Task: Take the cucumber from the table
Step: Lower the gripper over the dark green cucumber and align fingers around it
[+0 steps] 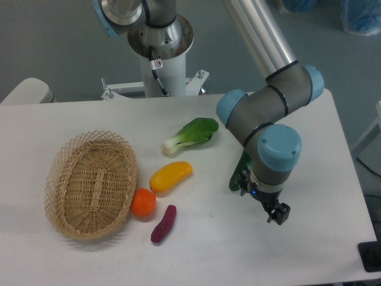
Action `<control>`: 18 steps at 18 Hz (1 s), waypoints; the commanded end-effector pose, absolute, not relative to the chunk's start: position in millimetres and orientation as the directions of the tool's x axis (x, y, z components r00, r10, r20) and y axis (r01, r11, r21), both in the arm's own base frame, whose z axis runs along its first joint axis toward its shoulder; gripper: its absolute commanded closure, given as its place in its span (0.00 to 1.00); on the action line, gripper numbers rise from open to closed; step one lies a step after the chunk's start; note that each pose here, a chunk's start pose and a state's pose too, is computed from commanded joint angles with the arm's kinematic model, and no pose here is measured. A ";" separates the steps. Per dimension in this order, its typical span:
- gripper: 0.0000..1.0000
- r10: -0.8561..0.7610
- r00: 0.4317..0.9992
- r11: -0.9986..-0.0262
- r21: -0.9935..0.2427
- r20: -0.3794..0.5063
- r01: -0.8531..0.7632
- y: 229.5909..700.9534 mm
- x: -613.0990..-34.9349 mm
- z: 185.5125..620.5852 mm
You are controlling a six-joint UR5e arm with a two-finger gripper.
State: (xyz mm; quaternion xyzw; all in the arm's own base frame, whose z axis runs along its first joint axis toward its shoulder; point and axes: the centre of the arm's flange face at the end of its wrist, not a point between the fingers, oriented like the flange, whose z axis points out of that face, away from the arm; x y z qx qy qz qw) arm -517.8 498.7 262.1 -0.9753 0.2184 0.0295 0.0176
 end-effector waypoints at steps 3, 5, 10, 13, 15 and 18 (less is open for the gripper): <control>0.00 -0.422 0.904 -0.906 -0.014 -0.065 -0.424 497.3 -515.2 262.3; 0.00 -0.430 0.900 -0.902 -0.008 -0.067 -0.432 502.0 -507.7 262.5; 0.00 -0.436 0.898 -0.900 0.023 -0.059 -0.436 503.0 -499.4 256.5; 0.00 -0.427 0.903 -0.904 0.019 -0.039 -0.427 487.0 -489.6 255.2; 0.00 -0.415 0.910 -0.910 0.012 -0.025 -0.415 475.5 -487.4 253.7; 0.00 -0.402 0.915 -0.915 0.002 -0.008 -0.402 462.1 -482.9 252.5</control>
